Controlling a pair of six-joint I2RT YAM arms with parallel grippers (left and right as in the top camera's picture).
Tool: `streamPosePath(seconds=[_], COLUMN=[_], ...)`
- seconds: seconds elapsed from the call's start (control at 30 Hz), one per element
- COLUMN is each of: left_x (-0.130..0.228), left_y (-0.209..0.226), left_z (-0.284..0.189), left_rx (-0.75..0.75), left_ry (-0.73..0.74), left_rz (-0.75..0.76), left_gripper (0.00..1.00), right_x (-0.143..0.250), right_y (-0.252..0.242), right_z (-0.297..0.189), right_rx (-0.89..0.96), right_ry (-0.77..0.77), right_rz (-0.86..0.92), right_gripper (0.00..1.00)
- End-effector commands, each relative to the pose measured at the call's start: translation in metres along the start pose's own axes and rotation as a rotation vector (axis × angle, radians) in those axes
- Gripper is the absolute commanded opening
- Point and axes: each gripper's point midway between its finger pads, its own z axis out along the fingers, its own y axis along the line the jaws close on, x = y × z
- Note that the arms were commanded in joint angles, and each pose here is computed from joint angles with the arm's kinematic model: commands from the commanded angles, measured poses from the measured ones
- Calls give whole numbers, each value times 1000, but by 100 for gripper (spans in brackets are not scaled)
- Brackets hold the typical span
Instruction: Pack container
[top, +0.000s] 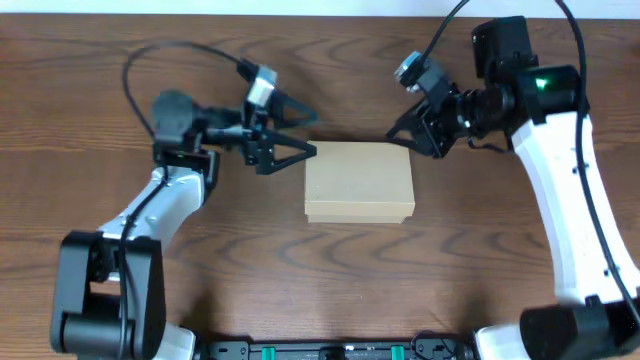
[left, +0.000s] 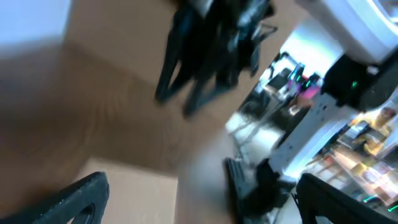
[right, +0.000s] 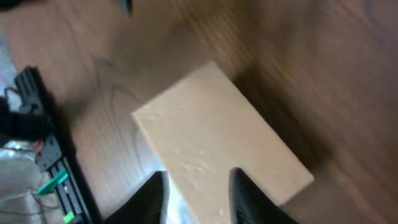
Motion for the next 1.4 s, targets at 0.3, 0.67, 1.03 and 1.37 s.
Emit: streamPosePath(seconds=[0.3, 0.67, 1.03, 1.37], left_x=[-122, -198, -265, -145], left_y=[-18, -32, -7, 29], left_z=[-108, -187, -258, -335], left_rx=[-274, -493, -968, -1774], left_ry=[-106, -178, -384, -45], left_rz=[187, 306, 236, -201], left_gripper=[96, 96, 96, 96], right_x=[-13, -16, -16, -2], right_y=[41, 50, 38, -3], right_z=[1, 8, 9, 4], right_rx=[-26, -28, 45, 340], right_ry=[-1, 7, 25, 131], right_rz=[-161, -179, -141, -32], right_gripper=[51, 52, 52, 10])
